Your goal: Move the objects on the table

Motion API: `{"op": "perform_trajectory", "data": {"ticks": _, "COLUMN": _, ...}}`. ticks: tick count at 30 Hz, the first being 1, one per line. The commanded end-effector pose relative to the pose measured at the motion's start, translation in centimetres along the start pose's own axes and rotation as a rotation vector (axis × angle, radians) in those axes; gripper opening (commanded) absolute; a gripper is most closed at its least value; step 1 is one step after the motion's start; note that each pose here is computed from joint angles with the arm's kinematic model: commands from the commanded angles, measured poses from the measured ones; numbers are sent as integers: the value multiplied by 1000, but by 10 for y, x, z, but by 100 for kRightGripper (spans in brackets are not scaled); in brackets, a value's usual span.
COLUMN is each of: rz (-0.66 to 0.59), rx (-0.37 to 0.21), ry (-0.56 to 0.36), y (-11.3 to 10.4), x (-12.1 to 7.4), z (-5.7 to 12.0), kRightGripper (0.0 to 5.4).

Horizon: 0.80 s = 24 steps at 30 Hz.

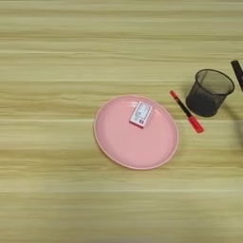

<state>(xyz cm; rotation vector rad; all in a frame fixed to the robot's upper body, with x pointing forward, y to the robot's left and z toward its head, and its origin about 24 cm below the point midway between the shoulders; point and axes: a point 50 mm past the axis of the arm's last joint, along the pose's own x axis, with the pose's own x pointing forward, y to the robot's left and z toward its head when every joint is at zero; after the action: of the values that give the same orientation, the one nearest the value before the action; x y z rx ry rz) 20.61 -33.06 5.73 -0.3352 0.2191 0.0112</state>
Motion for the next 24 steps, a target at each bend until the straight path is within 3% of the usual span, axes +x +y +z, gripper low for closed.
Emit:
{"op": "perform_trajectory", "data": {"ticks": 1, "rz": -66, "rx": -85, "ry": -57, "y": -25, "x": -1, "z": 19, "kRightGripper": 100}}
{"op": "perform_trajectory", "data": {"ticks": 13, "rz": -86, "rx": -63, "ry": 27, "y": -33, "x": 1, "z": -1, "kRightGripper": 100}}
{"op": "perform_trajectory", "data": {"ticks": 24, "rz": -28, "rx": -48, "ry": 78, "y": -21, "x": 4, "z": -14, "kRightGripper": 99}}
